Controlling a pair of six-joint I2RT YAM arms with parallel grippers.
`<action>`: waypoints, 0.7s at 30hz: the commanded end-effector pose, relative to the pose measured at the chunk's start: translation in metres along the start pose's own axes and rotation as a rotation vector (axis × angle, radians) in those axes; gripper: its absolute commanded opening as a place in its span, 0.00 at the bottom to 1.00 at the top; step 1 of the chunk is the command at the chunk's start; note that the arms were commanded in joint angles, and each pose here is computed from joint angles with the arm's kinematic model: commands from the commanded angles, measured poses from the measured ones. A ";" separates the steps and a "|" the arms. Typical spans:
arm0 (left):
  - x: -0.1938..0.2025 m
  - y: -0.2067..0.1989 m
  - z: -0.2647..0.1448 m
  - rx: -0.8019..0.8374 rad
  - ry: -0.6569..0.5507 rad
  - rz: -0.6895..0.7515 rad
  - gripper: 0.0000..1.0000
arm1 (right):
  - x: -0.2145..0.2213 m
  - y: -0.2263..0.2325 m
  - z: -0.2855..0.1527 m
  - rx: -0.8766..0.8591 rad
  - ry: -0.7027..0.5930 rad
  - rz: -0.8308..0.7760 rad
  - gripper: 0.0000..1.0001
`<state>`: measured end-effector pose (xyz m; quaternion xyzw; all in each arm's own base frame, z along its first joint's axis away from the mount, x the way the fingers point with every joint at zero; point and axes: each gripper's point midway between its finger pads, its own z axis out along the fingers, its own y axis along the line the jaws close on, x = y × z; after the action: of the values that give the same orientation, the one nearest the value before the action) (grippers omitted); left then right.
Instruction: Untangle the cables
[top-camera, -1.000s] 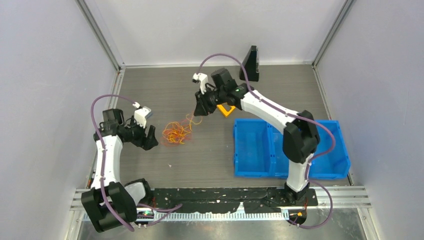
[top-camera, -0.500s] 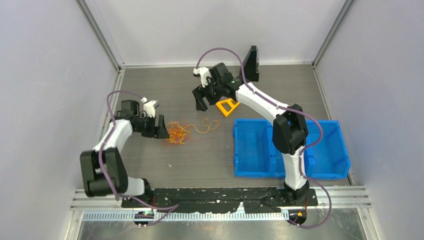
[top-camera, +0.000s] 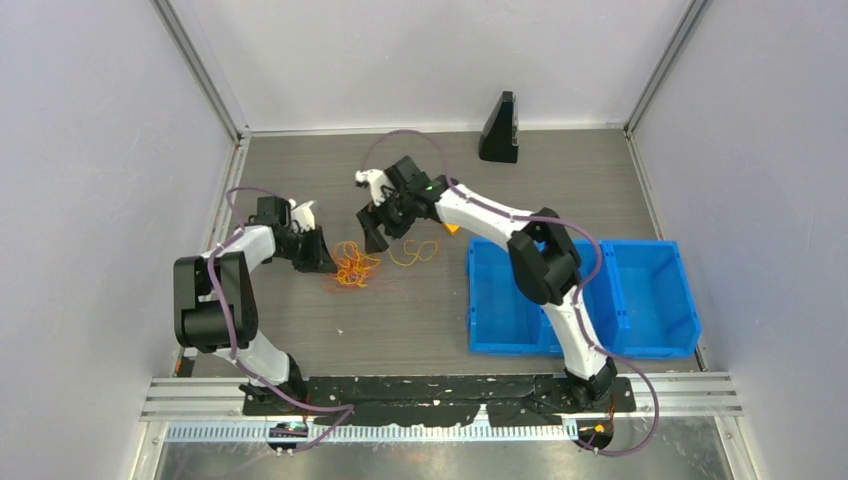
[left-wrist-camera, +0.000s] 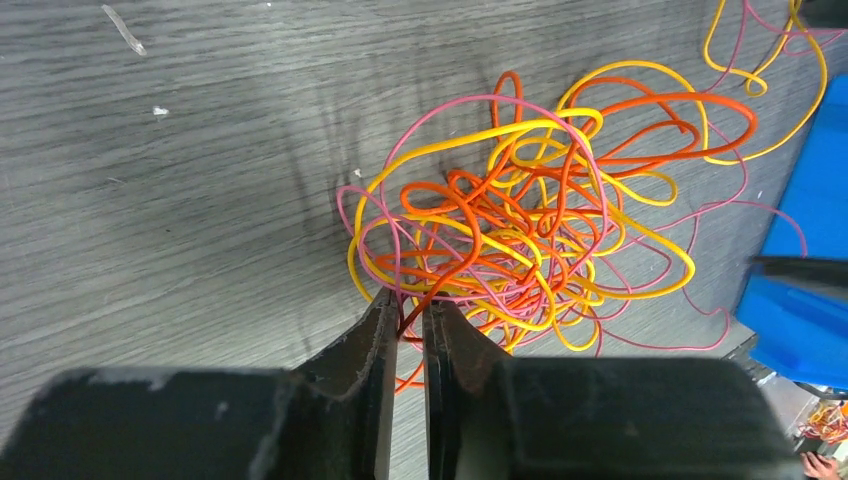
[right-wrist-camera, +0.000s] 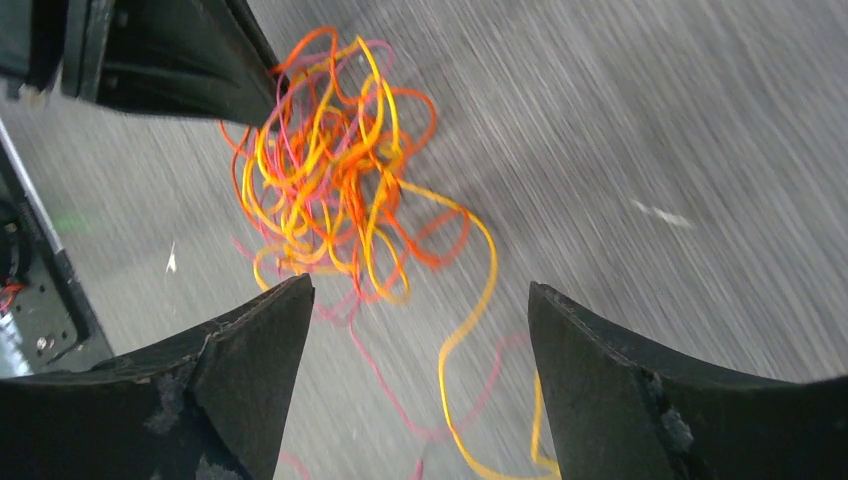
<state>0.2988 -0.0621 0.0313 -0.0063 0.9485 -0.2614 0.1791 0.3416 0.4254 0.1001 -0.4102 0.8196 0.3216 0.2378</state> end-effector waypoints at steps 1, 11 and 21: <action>-0.011 -0.013 -0.005 0.043 -0.062 0.017 0.14 | -0.023 0.021 0.038 -0.013 -0.052 -0.056 0.85; -0.011 -0.016 -0.021 0.034 -0.070 0.016 0.00 | -0.003 -0.013 0.068 0.214 0.004 -0.117 0.37; -0.006 0.064 -0.109 -0.317 -0.232 -0.068 0.00 | -0.063 -0.049 -0.051 0.421 -0.163 -0.087 0.05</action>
<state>0.2925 0.0012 0.0804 -0.0739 0.9424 -0.1910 0.2643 0.3732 0.4361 0.0535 -0.4094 0.8450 0.1769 0.2952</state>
